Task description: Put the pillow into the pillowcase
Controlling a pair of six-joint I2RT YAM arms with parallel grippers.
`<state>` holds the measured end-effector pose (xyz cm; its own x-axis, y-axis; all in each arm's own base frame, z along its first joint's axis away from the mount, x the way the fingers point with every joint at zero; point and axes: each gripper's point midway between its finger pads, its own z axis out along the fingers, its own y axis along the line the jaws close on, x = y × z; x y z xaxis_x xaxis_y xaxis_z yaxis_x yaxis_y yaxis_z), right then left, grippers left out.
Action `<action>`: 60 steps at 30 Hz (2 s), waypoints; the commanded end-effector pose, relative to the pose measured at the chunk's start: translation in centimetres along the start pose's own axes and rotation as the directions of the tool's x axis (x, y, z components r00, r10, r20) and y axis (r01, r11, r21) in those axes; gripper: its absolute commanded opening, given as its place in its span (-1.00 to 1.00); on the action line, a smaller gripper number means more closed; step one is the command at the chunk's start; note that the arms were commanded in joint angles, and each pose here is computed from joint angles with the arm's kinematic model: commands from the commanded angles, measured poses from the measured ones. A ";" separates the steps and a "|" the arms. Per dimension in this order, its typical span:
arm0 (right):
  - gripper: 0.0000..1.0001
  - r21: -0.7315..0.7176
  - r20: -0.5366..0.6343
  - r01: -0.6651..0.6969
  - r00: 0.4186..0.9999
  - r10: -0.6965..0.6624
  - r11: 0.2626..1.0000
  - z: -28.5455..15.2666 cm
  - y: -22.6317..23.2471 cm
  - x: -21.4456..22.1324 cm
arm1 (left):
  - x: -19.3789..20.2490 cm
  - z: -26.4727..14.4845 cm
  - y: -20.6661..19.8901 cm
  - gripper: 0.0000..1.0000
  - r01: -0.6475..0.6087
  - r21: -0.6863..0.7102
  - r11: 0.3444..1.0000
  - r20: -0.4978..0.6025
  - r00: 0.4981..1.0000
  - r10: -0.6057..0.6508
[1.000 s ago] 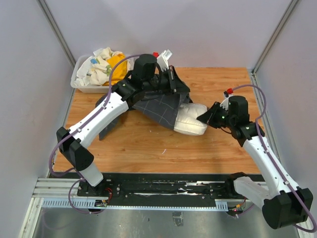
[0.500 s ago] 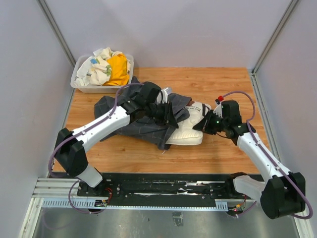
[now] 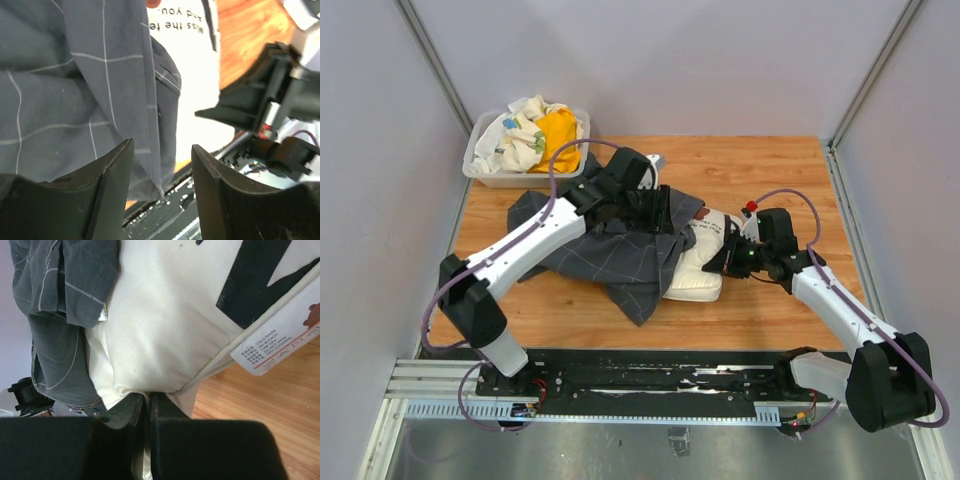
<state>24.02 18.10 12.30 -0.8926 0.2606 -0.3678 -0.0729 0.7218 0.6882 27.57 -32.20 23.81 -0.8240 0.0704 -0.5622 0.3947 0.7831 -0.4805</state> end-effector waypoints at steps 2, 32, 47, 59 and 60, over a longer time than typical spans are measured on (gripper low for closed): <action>-0.99 -0.053 0.009 0.064 0.998 -0.064 0.997 0.0 1.4 -0.4 | 0.4 5.6 2.2 0.11 -0.071 -0.070 0.995 -0.077 0.995 0.065; -0.98 -0.111 0.059 0.074 0.996 -0.068 0.991 0.4 4.0 -3.5 | -0.3 9.3 -3.4 -0.99 -0.116 0.064 0.991 -0.142 0.982 0.124; -0.97 -0.109 0.066 0.047 0.997 -0.040 0.993 0.5 4.1 -4.1 | 3.8 13.9 -3.3 -1.00 -0.178 0.001 0.984 -0.243 0.954 0.173; -0.20 0.095 0.152 0.034 0.987 -0.048 0.995 -3.9 0.7 -2.7 | 5.1 15.3 -1.0 -0.99 -0.197 -0.066 0.978 -0.259 0.950 0.174; -0.20 0.123 0.180 0.024 0.983 -0.046 0.992 -4.6 0.1 -2.7 | 5.1 15.3 -0.8 -1.00 -0.198 -0.067 0.978 -0.260 0.950 0.174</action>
<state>24.93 17.11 14.91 -0.8554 0.2946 -0.4260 -0.0623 0.7581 0.6492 29.44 -42.74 12.63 -0.8246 0.3298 -0.4596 0.5123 0.7799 -0.3596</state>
